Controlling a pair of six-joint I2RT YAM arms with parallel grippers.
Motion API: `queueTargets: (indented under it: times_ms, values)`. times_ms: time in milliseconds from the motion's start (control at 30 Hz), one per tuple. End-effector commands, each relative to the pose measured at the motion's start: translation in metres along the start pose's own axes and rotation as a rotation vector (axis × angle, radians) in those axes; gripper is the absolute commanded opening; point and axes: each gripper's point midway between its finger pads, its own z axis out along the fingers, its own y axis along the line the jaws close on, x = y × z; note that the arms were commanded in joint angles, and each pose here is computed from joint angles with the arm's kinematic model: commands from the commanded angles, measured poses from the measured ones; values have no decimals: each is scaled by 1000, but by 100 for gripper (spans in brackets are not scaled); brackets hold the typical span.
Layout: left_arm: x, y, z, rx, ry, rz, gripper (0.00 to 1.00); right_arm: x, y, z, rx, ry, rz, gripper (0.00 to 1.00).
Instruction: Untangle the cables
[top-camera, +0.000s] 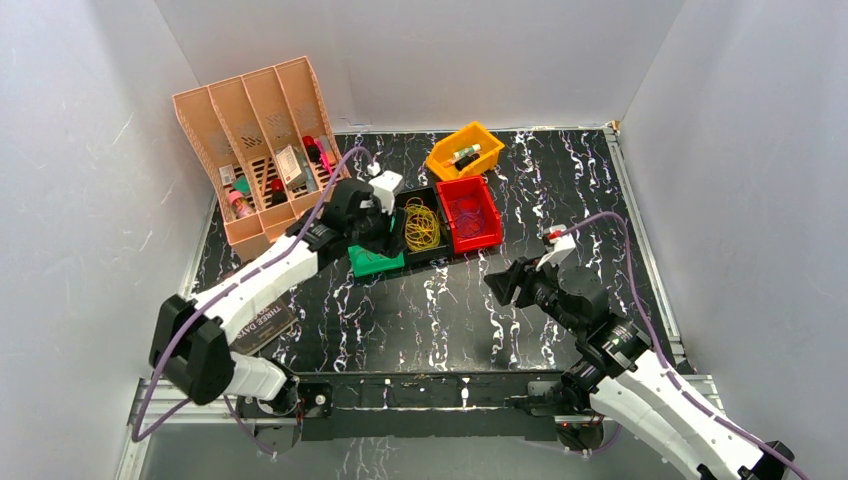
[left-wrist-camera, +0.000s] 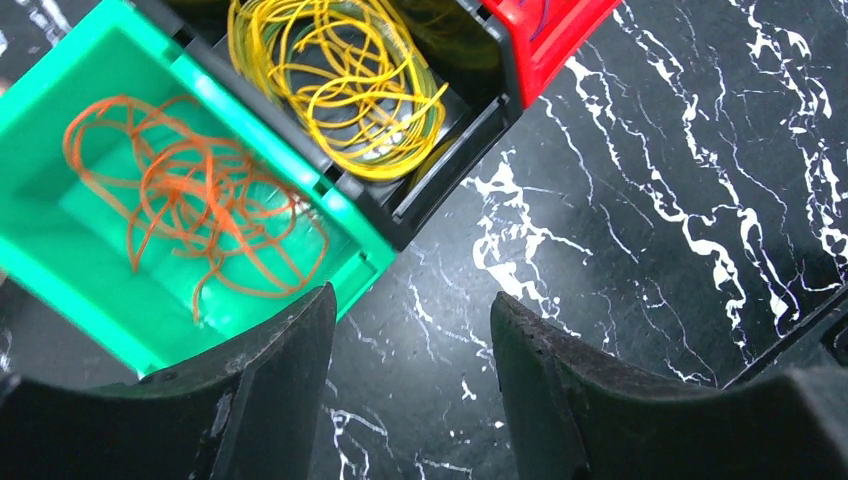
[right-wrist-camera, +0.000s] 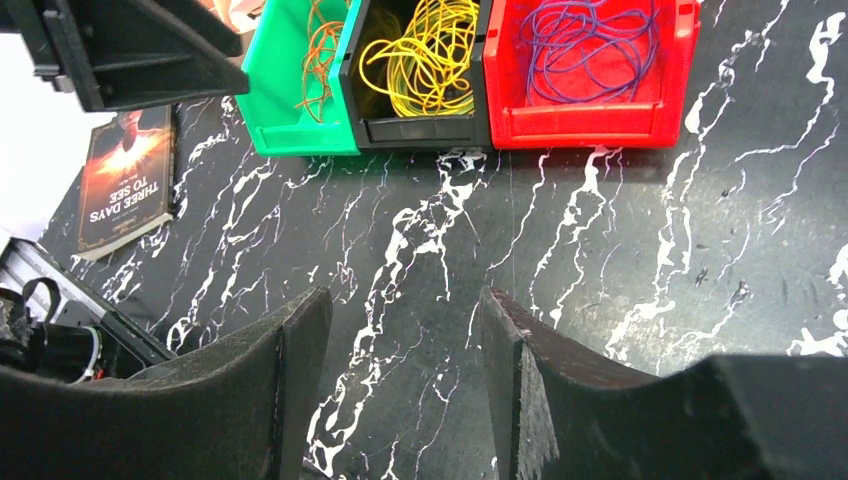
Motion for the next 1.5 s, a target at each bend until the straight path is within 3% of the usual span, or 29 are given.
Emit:
queueTargets:
  times_ms: [0, 233, 600, 833, 1033, 1267, 1467]
  values:
    - [-26, 5, -43, -63, -179, -53, 59, -50, 13, -8, -9, -121, -80, 65]
    - [-26, 23, -84, -180, -319, -132, 65, -69, -20, -14, 217, -137, -121, 65]
    - [-6, 47, -127, -325, -412, -241, 98, -107, -27, -37, 298, -247, -182, 82]
    - [24, 62, -157, -404, -468, -310, 98, -124, -37, -56, 372, -303, -221, 98]
    - [49, 89, -186, -579, -492, -418, 98, -133, -41, -74, 393, -373, -203, 98]
    - [48, 89, -196, -571, -557, -446, 98, -123, -46, -79, 360, -449, -142, 98]
    - [56, 90, -192, -564, -575, -487, 98, -114, -47, -74, 360, -412, -130, 98]
